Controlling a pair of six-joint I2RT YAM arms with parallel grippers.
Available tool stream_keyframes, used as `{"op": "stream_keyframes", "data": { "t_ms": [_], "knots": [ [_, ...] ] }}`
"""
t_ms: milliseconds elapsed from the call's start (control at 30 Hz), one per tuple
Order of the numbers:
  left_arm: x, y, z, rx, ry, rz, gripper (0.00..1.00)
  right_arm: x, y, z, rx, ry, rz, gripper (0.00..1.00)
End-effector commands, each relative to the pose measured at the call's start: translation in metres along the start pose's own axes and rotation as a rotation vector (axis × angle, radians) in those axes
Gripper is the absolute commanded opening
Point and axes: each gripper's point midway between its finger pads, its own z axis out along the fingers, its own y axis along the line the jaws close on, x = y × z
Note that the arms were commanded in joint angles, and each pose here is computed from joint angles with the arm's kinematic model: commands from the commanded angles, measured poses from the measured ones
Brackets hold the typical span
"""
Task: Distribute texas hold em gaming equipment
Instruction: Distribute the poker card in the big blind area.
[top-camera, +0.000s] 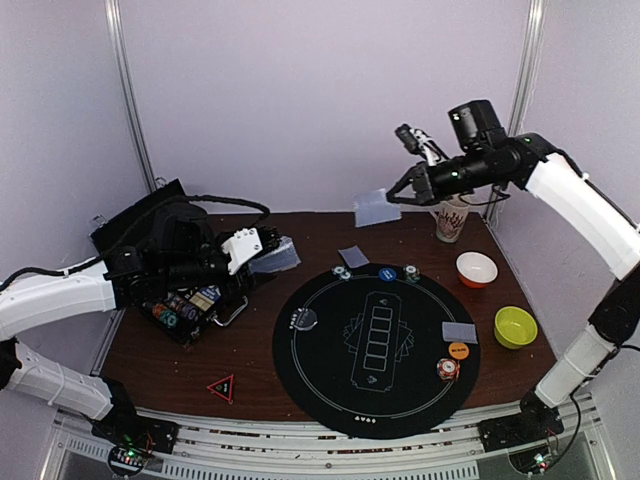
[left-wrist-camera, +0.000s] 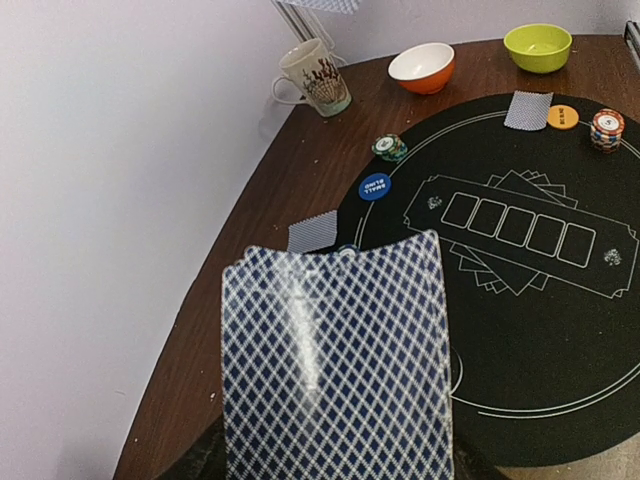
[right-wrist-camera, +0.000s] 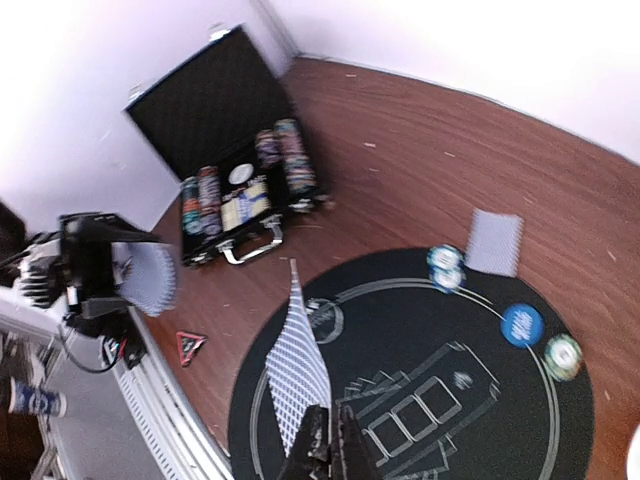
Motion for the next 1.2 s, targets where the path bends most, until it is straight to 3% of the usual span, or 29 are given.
{"op": "stream_keyframes", "data": {
  "t_ms": [0,133,300,833,1167],
  "knots": [
    [-0.021,0.012,-0.007,-0.042,-0.084,-0.005,0.55,0.105,-0.085,-0.015,0.188,0.201,0.338,0.0],
    [-0.024,0.01,-0.008,-0.034,-0.103,0.005,0.56,0.18,-0.132,-0.032,0.336,0.275,0.506,0.0],
    [-0.024,0.01,-0.004,-0.032,-0.107,0.021,0.56,0.247,-0.182,-0.044,0.541,0.393,0.575,0.0],
    [-0.023,0.011,-0.002,-0.035,-0.096,0.038,0.56,0.273,-0.198,-0.021,0.481,0.466,0.624,0.0],
    [-0.023,0.012,-0.003,-0.04,-0.092,0.042,0.56,0.286,-0.21,-0.026,0.561,0.521,0.648,0.0]
  ]
}}
